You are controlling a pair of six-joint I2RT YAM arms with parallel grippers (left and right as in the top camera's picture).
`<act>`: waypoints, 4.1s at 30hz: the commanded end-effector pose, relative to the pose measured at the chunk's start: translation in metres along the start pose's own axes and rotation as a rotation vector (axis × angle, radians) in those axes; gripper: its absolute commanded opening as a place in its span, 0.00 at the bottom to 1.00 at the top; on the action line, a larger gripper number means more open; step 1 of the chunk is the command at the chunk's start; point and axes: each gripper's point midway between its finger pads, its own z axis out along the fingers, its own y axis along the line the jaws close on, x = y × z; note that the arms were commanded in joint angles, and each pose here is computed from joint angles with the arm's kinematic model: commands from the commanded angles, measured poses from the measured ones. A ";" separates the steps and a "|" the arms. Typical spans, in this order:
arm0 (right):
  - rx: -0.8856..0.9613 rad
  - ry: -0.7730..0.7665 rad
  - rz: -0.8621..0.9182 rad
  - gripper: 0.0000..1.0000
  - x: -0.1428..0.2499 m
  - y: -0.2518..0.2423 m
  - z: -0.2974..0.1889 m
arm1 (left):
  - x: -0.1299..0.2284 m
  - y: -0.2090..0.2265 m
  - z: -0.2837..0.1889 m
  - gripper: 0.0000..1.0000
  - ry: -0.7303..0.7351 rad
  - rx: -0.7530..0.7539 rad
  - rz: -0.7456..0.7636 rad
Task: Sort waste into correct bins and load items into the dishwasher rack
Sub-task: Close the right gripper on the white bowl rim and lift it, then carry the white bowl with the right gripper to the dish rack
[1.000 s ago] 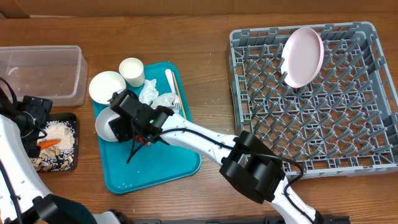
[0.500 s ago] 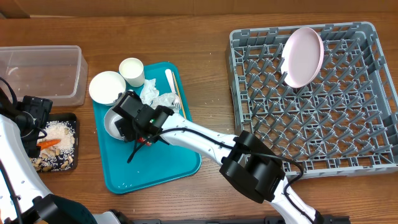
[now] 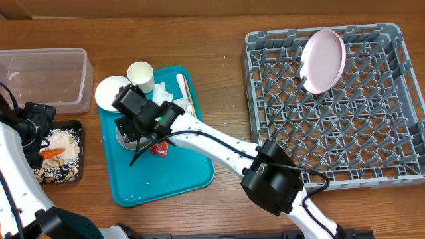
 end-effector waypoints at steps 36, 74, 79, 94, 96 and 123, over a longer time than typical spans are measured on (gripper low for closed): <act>0.181 0.068 0.023 0.58 0.033 -0.063 0.058 | -0.002 0.001 0.001 1.00 -0.005 -0.008 0.020; 0.154 -0.051 0.089 0.04 -0.068 -0.054 -0.101 | -0.002 0.001 0.001 1.00 -0.005 -0.008 0.020; 0.336 -0.144 0.164 0.04 -0.092 -0.121 -0.168 | -0.002 0.001 0.001 1.00 -0.005 -0.008 0.020; 0.856 -0.348 0.592 0.04 -0.049 -0.330 -0.420 | -0.002 0.001 0.001 1.00 -0.005 -0.008 0.020; 0.944 -0.361 0.674 0.04 -0.029 -0.352 -0.449 | -0.002 0.001 0.001 1.00 -0.005 -0.008 0.020; 1.633 -0.131 0.937 0.04 0.134 -0.573 -0.484 | -0.002 0.001 0.001 1.00 -0.005 -0.008 0.020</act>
